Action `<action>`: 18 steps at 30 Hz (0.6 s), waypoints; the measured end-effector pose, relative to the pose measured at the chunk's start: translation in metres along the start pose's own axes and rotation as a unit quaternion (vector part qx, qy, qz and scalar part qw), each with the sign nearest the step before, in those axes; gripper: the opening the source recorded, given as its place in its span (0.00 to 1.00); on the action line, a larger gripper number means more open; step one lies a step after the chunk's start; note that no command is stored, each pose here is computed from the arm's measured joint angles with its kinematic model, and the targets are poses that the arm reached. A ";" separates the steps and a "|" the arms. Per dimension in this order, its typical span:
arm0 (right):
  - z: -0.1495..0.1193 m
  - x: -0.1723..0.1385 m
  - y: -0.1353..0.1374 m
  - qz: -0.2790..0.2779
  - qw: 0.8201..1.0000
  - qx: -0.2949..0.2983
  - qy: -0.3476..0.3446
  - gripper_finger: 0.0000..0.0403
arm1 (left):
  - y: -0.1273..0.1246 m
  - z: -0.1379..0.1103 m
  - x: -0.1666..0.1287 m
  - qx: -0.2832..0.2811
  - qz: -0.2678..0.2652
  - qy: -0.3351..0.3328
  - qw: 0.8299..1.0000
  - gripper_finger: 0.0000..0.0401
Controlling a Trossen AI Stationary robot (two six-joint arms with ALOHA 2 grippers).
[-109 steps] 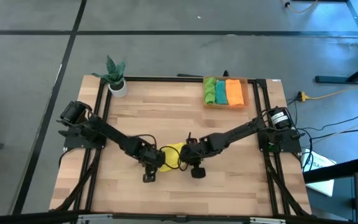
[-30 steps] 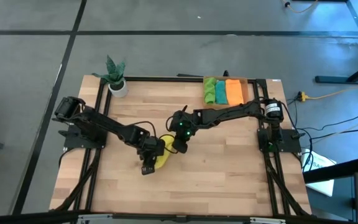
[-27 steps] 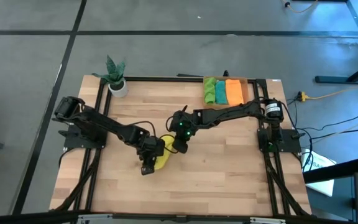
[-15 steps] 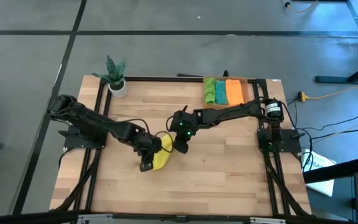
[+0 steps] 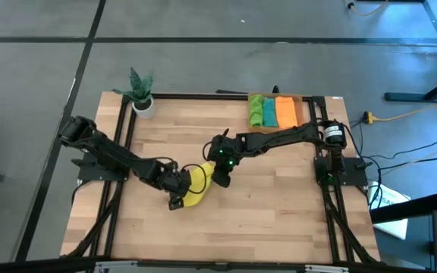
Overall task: Roll microfiber towels into tight, uniform cylinder then place into a basket
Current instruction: Fold the yellow towel
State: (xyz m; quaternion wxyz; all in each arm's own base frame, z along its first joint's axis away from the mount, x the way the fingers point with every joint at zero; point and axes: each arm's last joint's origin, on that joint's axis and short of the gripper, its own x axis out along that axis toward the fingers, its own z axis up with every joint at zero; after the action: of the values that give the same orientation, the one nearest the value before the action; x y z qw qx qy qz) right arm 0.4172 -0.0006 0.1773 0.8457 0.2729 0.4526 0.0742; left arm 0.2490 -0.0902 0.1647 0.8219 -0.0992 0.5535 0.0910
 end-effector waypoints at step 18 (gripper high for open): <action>0.014 -0.005 -0.008 0.005 0.997 0.054 -0.055 0.01 | 0.018 -0.028 0.031 -0.016 -0.020 -0.035 0.999 0.19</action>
State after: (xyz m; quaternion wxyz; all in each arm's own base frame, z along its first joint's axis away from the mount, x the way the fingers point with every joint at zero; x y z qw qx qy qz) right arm 0.4245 -0.0143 0.1827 0.8527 0.3243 0.4077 0.0387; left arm 0.2306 -0.0795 0.1246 0.8407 -0.1202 0.5208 0.0866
